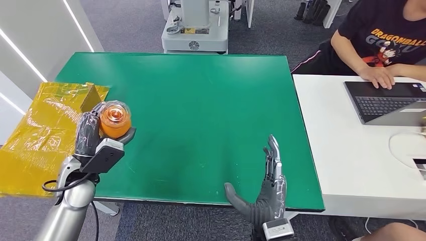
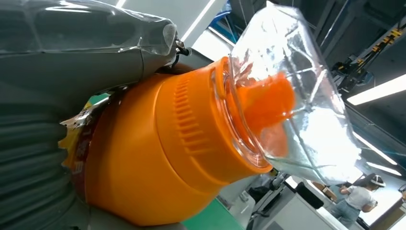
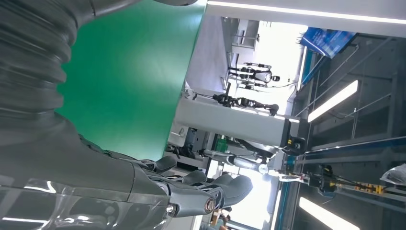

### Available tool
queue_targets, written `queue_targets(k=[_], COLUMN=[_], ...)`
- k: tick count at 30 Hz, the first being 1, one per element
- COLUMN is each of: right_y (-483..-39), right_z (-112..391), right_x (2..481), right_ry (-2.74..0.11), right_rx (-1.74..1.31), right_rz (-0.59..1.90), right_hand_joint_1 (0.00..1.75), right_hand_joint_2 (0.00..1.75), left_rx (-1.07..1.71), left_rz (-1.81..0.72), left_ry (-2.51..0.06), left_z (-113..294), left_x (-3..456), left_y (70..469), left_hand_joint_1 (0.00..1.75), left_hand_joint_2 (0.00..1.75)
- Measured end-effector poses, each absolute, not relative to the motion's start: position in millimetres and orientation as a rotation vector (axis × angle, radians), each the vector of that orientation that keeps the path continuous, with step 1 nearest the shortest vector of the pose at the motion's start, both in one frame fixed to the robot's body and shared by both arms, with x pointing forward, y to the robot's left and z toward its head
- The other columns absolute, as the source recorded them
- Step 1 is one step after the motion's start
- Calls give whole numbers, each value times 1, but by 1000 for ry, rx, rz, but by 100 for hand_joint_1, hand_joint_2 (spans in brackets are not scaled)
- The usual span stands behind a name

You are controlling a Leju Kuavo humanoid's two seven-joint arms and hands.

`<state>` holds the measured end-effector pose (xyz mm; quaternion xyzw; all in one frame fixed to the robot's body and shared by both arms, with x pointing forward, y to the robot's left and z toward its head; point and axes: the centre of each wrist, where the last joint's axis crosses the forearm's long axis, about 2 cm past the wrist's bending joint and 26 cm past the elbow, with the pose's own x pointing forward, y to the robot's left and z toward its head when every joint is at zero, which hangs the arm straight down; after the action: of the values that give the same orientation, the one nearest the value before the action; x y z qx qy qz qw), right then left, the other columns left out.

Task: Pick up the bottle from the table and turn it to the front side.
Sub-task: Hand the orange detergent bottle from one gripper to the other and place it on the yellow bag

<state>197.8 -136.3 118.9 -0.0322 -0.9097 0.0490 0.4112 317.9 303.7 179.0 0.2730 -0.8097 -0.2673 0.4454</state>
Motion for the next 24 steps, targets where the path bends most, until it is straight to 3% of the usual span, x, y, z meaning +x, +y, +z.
queue_targets(k=[9,16,24], right_y=[-137,-139,-142], right_z=[117,115,115], right_x=[197,196,198], right_ry=[-2271,-2260,-2259], right_rx=[-75,-51,-50], right_rz=[127,139,125], right_hand_joint_1=[0,0,0], right_hand_joint_2=[175,175,175], left_rx=[836,1207,1145], left_rz=[-782,-1253,-1700], left_ry=[-1917,-1617,-1262], left_z=[183,208,207], left_x=[324,370,430], left_y=[323,381,390], left_hand_joint_1=[175,175,175], left_hand_joint_2=[175,175,175])
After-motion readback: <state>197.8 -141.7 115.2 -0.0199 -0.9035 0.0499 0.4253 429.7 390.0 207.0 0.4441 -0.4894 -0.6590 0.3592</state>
